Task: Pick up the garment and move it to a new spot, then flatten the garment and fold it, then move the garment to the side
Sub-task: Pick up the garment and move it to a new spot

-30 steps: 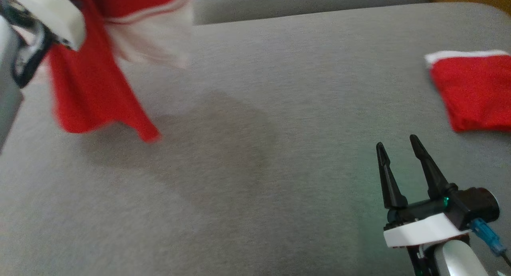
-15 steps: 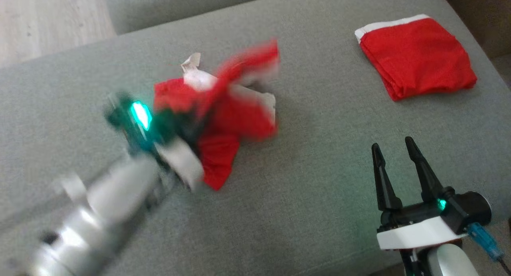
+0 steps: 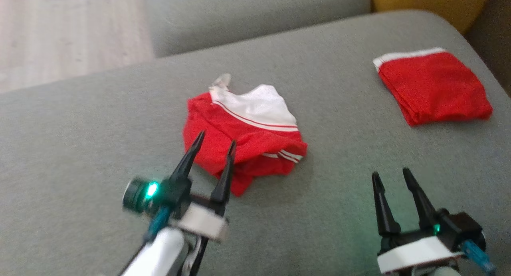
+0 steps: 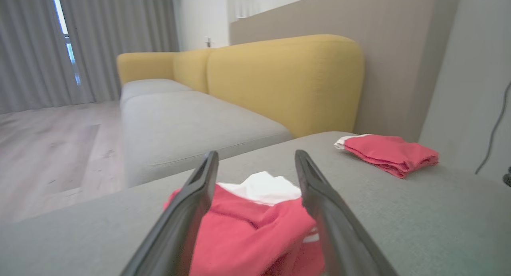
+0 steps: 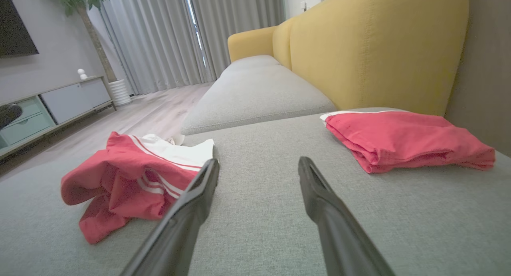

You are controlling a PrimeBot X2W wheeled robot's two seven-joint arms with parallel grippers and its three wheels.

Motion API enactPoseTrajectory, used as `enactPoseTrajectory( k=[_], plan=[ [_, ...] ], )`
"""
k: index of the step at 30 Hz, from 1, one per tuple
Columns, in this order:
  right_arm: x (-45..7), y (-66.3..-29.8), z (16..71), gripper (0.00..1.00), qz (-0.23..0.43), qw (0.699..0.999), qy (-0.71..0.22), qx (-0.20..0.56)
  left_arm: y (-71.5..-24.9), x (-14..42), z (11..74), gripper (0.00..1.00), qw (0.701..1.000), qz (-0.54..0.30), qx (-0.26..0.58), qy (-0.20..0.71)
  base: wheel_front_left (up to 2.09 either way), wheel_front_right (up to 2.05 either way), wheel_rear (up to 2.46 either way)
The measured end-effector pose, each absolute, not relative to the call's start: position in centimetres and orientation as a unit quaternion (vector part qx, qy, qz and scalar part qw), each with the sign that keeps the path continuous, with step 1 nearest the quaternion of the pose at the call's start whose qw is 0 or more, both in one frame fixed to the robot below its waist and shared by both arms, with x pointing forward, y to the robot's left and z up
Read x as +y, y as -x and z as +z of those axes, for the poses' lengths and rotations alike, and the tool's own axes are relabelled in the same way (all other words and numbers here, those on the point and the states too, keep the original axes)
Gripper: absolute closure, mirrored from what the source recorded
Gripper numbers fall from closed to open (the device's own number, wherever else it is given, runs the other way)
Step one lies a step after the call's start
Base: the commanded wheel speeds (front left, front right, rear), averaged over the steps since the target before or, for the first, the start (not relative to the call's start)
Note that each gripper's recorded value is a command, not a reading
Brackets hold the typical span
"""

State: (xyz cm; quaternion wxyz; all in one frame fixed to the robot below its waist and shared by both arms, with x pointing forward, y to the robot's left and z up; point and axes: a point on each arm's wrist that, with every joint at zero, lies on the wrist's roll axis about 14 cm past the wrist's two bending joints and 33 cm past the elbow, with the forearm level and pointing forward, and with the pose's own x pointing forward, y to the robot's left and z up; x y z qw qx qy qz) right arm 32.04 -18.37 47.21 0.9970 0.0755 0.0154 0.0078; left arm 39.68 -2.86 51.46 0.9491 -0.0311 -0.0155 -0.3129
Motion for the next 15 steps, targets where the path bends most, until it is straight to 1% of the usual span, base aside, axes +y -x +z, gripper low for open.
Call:
enactPoseTrajectory(
  k=[3, 6, 10, 12, 15],
  plan=[
    [-17.5, -31.8, 46.8, 0.0, 0.023, 0.996, -0.079, 0.021, -38.0, 1.0, 51.3, 0.0, 0.968, -0.246, -0.017, 0.041, 0.0, 0.0, 0.0],
    [-16.7, -32.2, 47.2, 0.0, 0.038, 0.996, -0.079, 0.014, -36.9, 5.9, 51.7, 0.0, 0.986, -0.162, -0.033, 0.031, 0.0, 0.0, 0.0],
    [-15.8, -32.5, 48.1, 0.0, 0.054, 0.995, -0.079, 0.0, -34.5, 12.1, 52.7, 0.0, 0.996, -0.06, -0.061, 0.013, 0.0, 0.0, 0.0],
    [-15.7, -32.0, 47.9, 0.0, 0.056, 0.995, -0.078, 0.002, -32.6, 14.3, 52.5, 0.0, 0.998, -0.024, -0.061, 0.01, 0.0, 0.0, 0.0],
    [-15.3, -31.0, 47.3, 0.0, 0.063, 0.995, -0.077, 0.011, -29.5, 15.7, 51.2, 0.0, 0.999, -0.008, -0.048, 0.004, 0.0, 0.0, 0.0]
  ],
)
